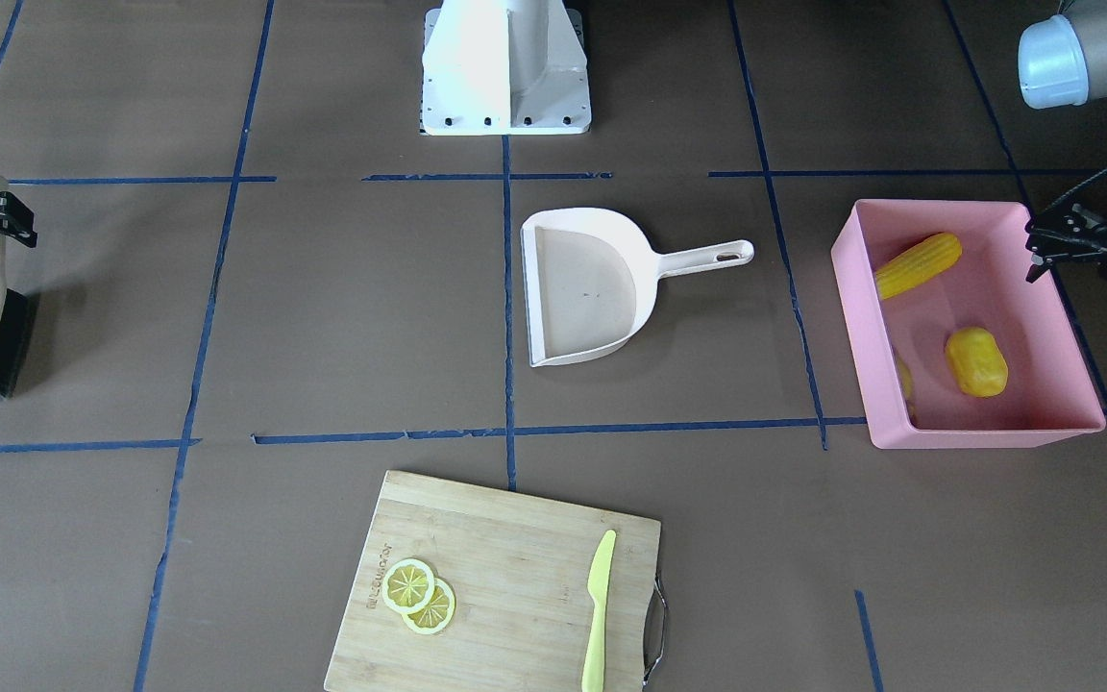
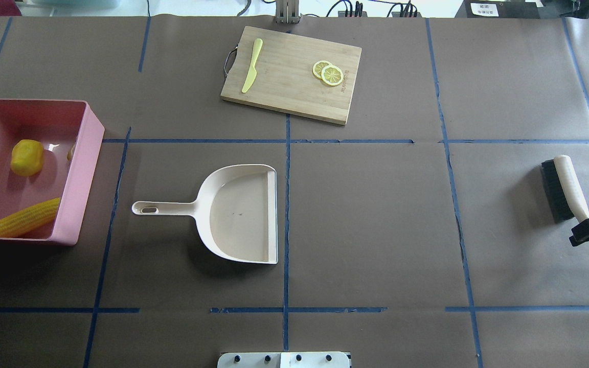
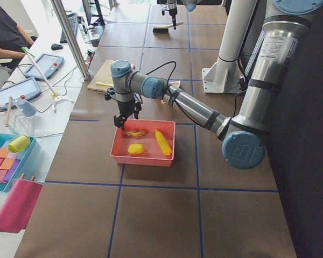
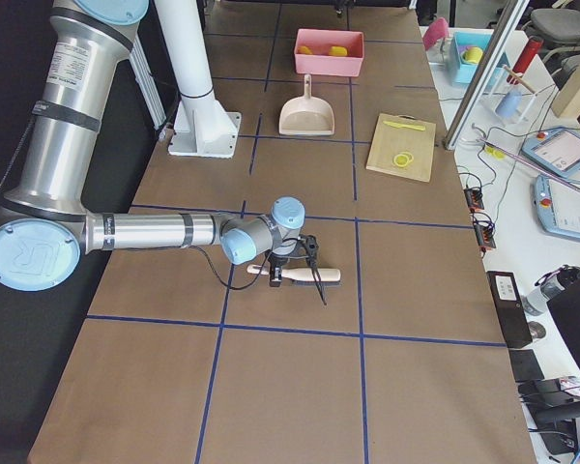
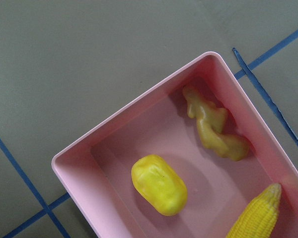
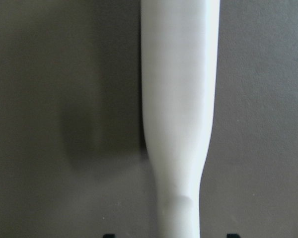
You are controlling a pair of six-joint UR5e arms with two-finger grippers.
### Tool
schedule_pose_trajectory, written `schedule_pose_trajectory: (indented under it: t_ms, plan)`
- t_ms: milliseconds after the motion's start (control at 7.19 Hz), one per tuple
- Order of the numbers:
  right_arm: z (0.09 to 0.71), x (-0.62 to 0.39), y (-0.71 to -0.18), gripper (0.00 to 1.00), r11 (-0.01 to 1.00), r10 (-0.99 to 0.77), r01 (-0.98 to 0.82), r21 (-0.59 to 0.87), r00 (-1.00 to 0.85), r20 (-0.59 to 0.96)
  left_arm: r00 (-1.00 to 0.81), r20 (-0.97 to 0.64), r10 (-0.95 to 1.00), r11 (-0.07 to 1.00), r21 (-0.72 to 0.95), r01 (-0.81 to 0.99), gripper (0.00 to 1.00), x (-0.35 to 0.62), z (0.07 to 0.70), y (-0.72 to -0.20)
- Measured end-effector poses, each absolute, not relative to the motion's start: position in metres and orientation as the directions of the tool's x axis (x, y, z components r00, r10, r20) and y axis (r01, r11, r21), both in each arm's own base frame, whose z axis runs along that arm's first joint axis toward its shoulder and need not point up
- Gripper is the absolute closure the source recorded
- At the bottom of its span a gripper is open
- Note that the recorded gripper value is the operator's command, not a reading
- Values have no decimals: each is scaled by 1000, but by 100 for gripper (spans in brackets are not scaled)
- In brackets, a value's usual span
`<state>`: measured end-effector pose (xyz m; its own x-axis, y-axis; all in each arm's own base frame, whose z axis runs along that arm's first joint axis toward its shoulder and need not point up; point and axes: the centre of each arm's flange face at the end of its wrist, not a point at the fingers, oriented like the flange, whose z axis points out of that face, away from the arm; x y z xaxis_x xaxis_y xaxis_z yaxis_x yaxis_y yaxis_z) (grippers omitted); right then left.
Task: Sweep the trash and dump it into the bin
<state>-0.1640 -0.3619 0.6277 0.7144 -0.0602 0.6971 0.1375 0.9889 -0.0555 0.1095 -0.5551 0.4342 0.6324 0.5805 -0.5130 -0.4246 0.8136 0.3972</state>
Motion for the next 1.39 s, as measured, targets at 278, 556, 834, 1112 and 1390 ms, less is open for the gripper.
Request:
schedule_pose_trajectory:
  t_ms: [278,556,834,1112,1390]
  plan:
    - [611,-144,-370,0,996,-42,89,-29,703,710,637,-515,574,819,392,-420,0,105,437,-554]
    - [594,-107,-377,0,1000,2,15,-16,677,736,661,-543,518,855,355,-378,0,80,455,-557]
    - [603,-58,-379,0,1000,19,-11,-15,669,743,676,-639,366,931,260,-258,0,25,495,-561]
    - [623,7,-375,0,1000,11,-1,-15,693,721,694,-677,243,970,171,-173,0,-21,537,-564]
    - [638,58,-363,0,1000,26,-12,-25,704,710,695,-702,156,987,90,-131,0,-52,587,-559]
